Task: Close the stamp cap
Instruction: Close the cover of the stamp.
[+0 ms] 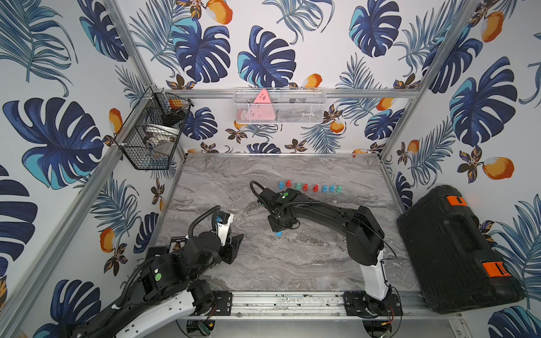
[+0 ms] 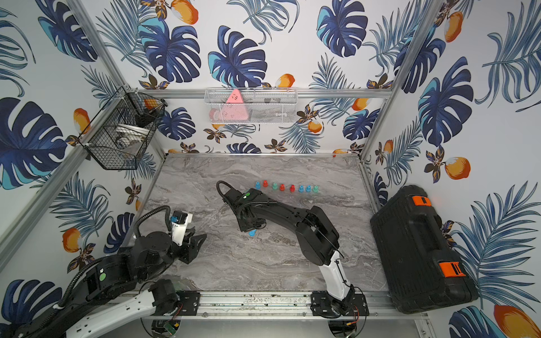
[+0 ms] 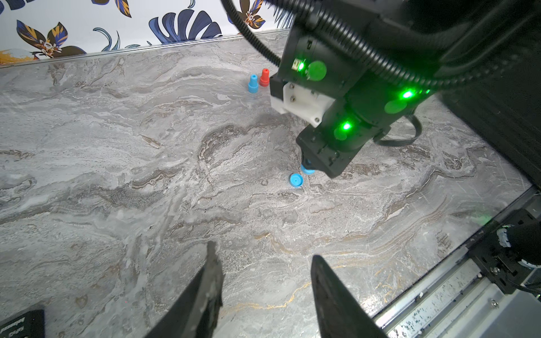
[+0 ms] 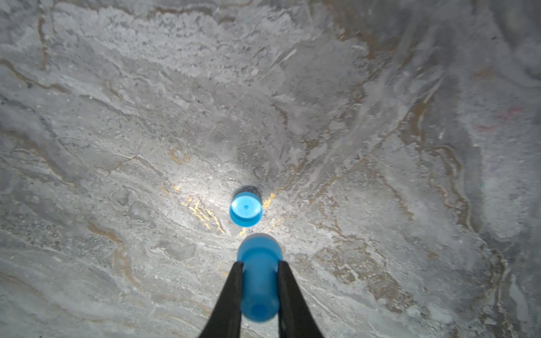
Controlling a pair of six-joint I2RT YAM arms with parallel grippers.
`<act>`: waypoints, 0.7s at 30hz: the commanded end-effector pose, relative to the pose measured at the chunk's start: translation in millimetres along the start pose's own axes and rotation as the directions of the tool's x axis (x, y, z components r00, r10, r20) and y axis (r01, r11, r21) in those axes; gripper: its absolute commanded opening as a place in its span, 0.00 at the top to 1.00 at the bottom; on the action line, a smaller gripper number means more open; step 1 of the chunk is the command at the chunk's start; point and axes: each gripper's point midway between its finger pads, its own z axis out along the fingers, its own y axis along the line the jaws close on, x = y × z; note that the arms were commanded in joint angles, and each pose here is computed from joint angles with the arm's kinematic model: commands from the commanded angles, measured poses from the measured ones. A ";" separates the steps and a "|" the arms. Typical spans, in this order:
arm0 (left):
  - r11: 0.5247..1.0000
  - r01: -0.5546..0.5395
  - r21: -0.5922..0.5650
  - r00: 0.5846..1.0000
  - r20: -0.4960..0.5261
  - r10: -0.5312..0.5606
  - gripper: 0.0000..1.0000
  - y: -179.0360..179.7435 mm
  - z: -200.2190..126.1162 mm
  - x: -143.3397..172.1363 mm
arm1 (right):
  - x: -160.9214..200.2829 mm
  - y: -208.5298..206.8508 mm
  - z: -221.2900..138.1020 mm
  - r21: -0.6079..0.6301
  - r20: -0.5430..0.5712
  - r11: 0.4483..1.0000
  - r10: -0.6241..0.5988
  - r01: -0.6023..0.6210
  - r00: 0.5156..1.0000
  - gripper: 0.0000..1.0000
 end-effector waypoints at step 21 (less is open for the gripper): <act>1.000 0.013 -0.009 1.000 0.025 -0.013 0.47 2.6 -3.1 -4.6 | 7.5 12.0 23.2 -0.001 -0.028 1.000 0.001 -0.001 1.000 0.82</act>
